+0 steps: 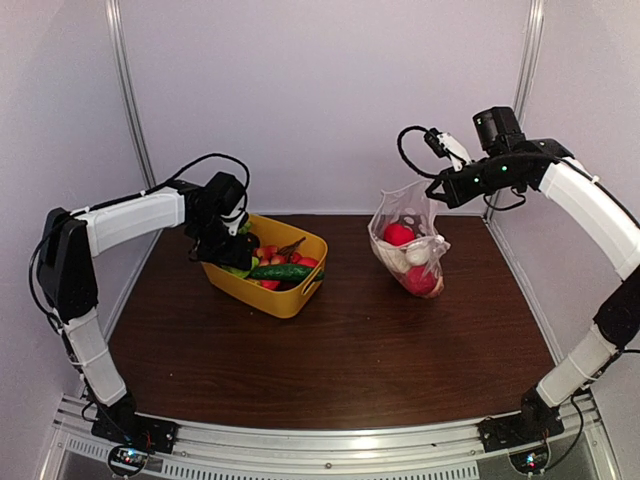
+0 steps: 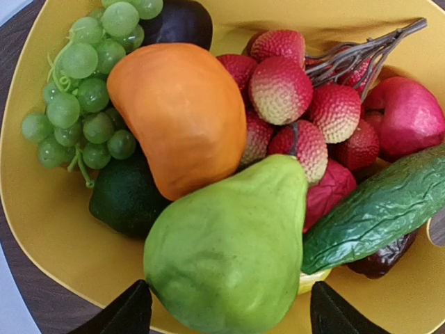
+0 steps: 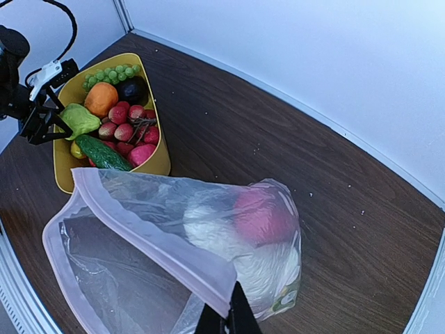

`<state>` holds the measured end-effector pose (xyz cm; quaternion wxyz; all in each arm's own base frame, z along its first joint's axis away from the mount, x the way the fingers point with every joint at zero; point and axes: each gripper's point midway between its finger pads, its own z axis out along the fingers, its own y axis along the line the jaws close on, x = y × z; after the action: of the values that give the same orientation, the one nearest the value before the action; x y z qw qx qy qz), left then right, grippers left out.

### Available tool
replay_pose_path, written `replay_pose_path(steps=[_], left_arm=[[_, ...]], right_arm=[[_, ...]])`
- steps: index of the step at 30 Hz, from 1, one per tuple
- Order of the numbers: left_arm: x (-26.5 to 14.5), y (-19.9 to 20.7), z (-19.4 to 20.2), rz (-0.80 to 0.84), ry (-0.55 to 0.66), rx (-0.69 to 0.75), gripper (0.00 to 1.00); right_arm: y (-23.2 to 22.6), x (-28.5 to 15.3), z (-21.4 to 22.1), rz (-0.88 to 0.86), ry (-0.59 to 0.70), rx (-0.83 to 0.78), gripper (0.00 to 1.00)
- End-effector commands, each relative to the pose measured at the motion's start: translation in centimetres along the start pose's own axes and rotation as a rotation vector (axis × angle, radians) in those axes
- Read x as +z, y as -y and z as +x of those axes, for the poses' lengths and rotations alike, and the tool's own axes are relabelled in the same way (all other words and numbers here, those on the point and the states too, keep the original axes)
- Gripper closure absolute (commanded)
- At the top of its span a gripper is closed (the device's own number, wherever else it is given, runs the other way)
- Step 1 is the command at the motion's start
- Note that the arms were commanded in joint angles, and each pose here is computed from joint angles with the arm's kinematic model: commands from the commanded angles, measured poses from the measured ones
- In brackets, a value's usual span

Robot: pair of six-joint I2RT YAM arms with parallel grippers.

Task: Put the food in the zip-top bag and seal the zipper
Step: Pick up the fake fruit from the bin, then place the fake fruit in the zipper food storage bag.

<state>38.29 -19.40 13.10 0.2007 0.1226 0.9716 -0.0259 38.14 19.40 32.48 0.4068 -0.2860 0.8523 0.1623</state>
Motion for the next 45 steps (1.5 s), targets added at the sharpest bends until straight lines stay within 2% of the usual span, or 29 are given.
replay_pose_path(steps=[1,5,10,16,18,23,28,32,34,41,45], left_arm=[[0.5,-0.3,-1.8,-0.02,0.029,0.021,0.23],[0.5,-0.5,-2.8,-0.041,0.052,0.027,0.34],[-3.4,-0.7,-4.6,-0.039,0.115,0.021,0.52],[-10.2,0.7,-6.6,0.071,0.25,0.007,0.54],[-12.4,2.7,-7.4,0.165,0.307,0.029,0.55],[-18.8,12.4,-7.9,0.593,0.474,0.173,0.58],[-22.7,20.1,-6.9,0.862,0.55,0.298,0.61],[-24.9,24.1,-6.9,1.073,0.629,0.279,0.61],[-24.9,25.9,-7.9,1.144,0.657,0.238,0.61],[-23.2,30.7,-8.6,1.279,0.583,0.16,0.62],[-19.6,31.6,-9.6,1.172,0.52,0.072,0.62]], right_arm=[[-0.7,-0.3,-0.2,-0.02,0.019,-0.004,1.0],[-0.8,-0.4,0.0,-0.016,0.021,-0.005,1.0],[-0.8,-0.8,0.1,-0.01,0.024,-0.008,1.0],[-0.9,-0.7,0.2,-0.01,0.022,-0.009,1.0],[-0.9,-0.6,0.1,-0.011,0.023,-0.01,1.0],[-1.0,-0.3,-0.1,-0.019,0.019,-0.006,1.0],[-1.3,-0.1,-0.3,-0.022,0.017,-0.005,1.0],[-1.5,0.1,-0.3,-0.032,0.014,0.003,1.0],[-1.8,0.0,-0.6,-0.053,0.018,0.015,1.0],[-2.5,0.0,-1.6,-0.101,0.035,0.05,1.0],[-2.9,-0.2,-1.9,-0.123,0.042,0.061,1.0]])
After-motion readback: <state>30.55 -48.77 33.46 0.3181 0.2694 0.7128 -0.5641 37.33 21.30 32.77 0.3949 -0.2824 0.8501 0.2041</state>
